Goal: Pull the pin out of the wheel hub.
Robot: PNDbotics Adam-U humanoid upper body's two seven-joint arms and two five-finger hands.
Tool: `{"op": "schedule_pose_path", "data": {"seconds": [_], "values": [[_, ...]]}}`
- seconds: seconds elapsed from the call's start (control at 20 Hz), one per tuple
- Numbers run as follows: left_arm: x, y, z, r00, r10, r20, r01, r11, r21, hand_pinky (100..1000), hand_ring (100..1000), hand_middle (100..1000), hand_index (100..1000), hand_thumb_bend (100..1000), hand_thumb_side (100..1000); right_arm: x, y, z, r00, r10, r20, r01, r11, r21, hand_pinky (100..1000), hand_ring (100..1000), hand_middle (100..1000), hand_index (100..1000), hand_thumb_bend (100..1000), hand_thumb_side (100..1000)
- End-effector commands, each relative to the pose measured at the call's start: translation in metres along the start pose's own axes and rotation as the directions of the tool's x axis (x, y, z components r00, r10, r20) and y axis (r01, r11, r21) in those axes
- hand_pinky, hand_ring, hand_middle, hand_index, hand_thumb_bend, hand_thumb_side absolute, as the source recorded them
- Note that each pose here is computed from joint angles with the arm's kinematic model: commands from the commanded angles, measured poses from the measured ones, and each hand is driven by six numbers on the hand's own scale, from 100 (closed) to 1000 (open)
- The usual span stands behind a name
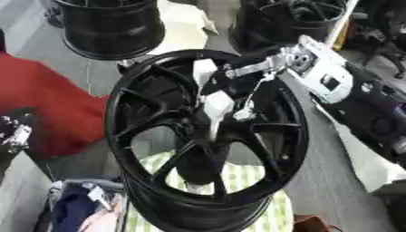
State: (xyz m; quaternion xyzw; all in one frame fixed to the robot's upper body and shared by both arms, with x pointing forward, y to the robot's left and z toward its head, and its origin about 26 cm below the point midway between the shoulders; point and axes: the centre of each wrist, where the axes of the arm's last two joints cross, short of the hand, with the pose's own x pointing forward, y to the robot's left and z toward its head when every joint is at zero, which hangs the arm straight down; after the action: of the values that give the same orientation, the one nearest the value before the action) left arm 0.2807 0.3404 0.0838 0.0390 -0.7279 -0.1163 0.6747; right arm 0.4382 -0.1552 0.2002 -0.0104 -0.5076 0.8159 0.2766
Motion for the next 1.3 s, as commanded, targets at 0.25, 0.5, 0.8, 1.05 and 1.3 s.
{"op": "schedule_pose_path", "data": {"seconds": [0.25,0.5,0.8,1.05,1.3], "values": [[0.006,0.002,-0.001,1.0,-0.013,0.017,0.013,1.0,-0.002,633,672,675,873,167,495,-0.003,-0.006,0.007,0.999,0.048,0.016,-0.049,0.998,0.03,798,808,749,845,249,412],[0.006,0.002,-0.001,1.0,-0.013,0.018,0.013,1.0,-0.001,633,672,675,873,167,495,-0.003,-0.009,0.008,0.999,0.037,0.019,-0.037,0.999,0.012,781,774,676,782,212,390],[0.006,0.002,-0.001,1.0,-0.011,0.017,0.011,1.0,-0.002,633,672,675,873,166,495,0.001,-0.018,0.015,0.999,0.035,0.036,-0.034,0.999,-0.032,741,678,487,598,170,354],[0.005,0.002,0.0,1.0,-0.01,0.011,0.01,1.0,0.003,634,672,675,873,168,494,0.011,-0.03,0.026,0.996,0.044,0.072,-0.039,0.996,-0.076,724,626,421,526,142,344],[0.002,0.004,0.002,1.0,-0.011,0.0,0.011,1.0,0.01,634,673,675,873,167,495,0.025,-0.049,0.052,0.993,0.073,0.09,-0.061,0.989,-0.135,724,620,412,519,144,348]]}}
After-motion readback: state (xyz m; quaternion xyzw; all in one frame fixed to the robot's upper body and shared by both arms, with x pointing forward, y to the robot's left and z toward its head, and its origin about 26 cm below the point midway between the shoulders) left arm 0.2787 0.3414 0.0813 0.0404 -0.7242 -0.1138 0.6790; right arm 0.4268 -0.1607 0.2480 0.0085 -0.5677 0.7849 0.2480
